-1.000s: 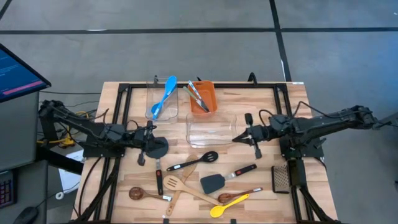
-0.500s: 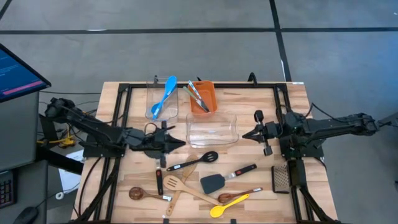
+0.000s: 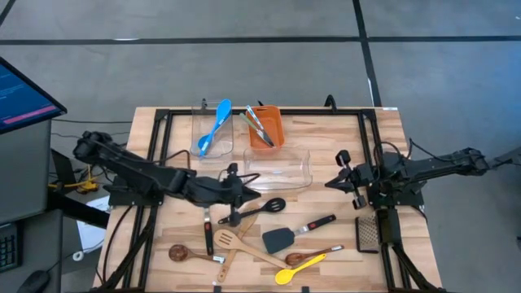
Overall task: Pick & Place Kitchen Items
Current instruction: Put the black slotted spatula into the top transparent bin
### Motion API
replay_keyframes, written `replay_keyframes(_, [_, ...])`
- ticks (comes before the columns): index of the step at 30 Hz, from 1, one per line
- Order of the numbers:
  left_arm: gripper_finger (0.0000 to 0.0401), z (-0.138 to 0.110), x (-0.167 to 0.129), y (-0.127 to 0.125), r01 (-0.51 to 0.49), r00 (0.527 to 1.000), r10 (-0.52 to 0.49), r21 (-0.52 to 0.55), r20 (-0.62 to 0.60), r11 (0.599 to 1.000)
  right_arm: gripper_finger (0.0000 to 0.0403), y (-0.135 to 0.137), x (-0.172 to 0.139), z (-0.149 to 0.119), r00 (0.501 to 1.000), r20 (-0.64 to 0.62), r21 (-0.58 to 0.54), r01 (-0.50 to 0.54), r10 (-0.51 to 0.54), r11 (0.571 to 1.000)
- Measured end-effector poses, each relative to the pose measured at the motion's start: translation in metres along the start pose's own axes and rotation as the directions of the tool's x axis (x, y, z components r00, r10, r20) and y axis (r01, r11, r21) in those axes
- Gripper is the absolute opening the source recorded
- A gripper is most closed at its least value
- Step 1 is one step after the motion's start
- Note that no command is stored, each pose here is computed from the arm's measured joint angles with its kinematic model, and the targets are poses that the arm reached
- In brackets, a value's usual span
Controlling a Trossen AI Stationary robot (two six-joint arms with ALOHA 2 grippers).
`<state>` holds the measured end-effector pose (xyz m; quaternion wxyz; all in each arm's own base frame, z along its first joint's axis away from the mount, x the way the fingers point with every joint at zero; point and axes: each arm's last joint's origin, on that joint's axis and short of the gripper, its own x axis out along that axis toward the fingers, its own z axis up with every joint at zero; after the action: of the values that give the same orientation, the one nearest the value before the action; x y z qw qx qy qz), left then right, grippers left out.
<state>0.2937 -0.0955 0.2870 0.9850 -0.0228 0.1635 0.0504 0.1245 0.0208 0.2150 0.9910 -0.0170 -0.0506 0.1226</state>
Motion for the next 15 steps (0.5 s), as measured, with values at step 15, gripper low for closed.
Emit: replay_keyframes(15, [0.0001, 0.047, 0.026, -0.012, -0.098, 0.972, 0.107, 0.053, -0.209, 0.994, 0.0, 0.0, -0.001, -0.003, 0.999, -0.033, -0.012, 0.0, 0.0, 1.0])
